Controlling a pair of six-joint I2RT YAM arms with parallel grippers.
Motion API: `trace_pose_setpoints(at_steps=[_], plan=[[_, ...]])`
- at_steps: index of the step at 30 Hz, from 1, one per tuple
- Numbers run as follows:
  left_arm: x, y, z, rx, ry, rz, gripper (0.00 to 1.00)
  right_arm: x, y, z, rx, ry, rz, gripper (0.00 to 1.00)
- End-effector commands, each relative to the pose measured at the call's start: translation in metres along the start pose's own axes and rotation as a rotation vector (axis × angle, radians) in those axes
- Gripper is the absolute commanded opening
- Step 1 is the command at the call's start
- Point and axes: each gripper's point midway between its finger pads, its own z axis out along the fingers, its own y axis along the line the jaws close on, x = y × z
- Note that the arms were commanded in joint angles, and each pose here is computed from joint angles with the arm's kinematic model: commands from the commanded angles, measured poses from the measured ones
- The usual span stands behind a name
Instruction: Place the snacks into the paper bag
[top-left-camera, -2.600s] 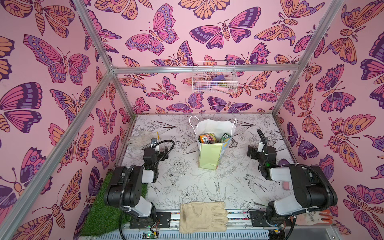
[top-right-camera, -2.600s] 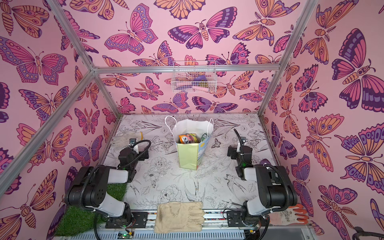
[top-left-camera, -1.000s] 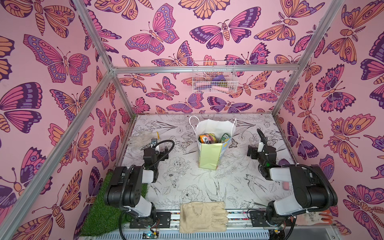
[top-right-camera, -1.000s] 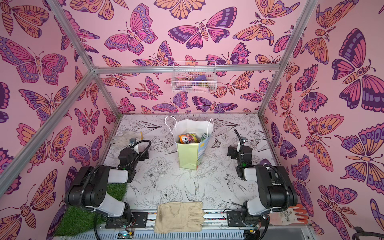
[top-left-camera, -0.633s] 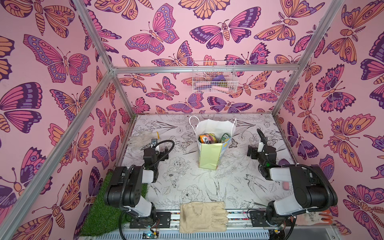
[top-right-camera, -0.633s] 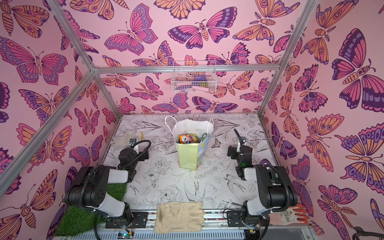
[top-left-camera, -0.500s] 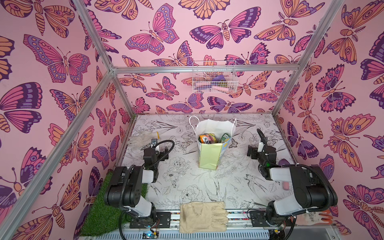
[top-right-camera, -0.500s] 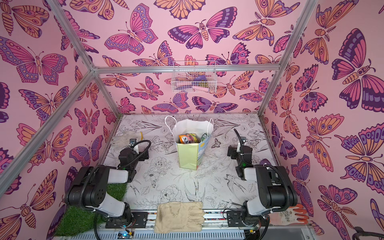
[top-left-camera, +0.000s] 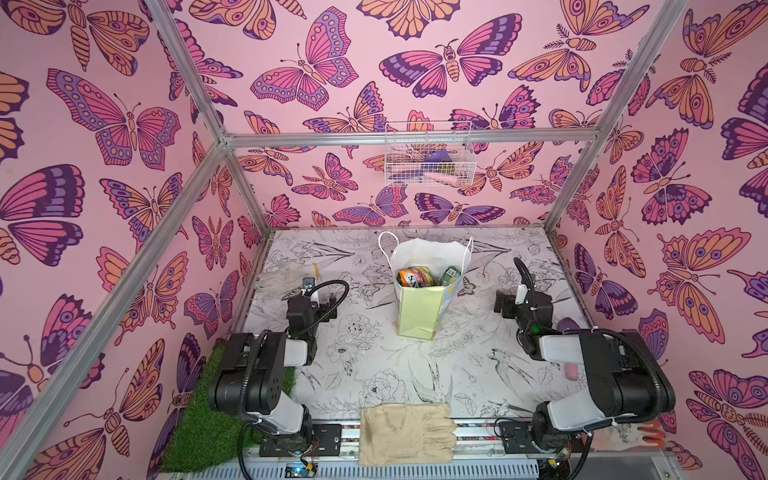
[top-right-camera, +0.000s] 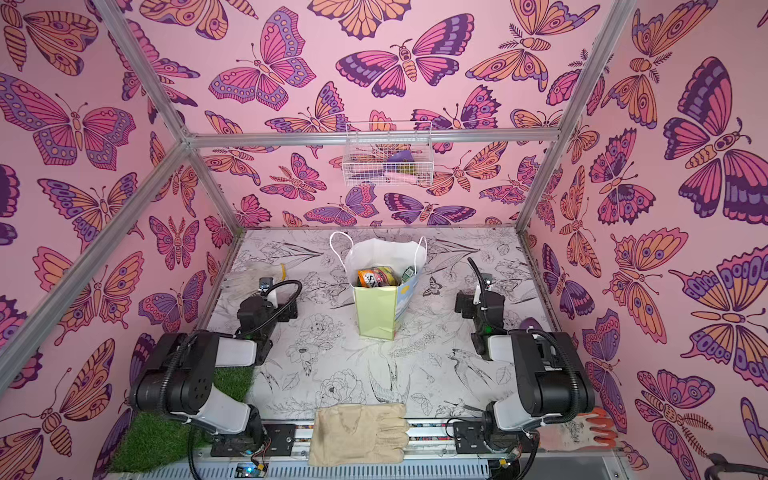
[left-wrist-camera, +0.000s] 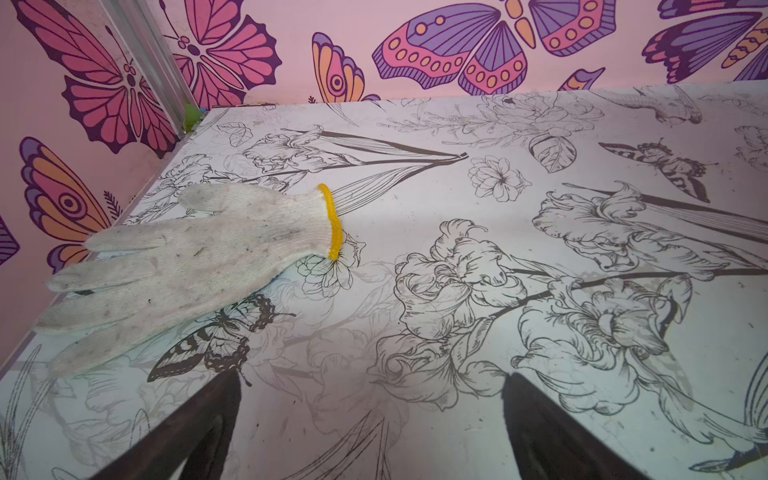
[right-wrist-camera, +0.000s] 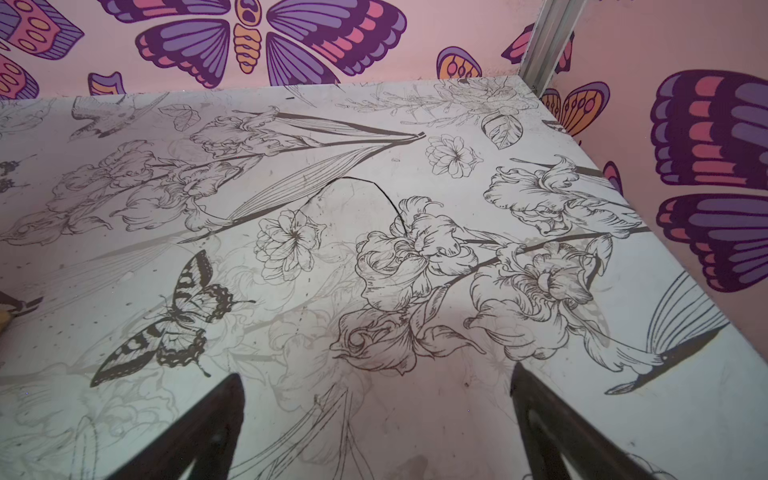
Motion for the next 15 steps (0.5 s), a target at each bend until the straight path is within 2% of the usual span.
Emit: trace_pose_setpoints(at_steps=[1,15], plan=[[-0.0074,-0.0015,-0.0013,0.013,-0.023,-0.008,1.00,-0.0152,0.0007,0.0005,-0.007,-0.037,0.006,0.99],[-0.0063,0.0015,-0.0003,0.044,-0.014,-0.038,1.00,-0.0154,0.0006,0.0003,-0.005,-0.038,0.005,0.99]])
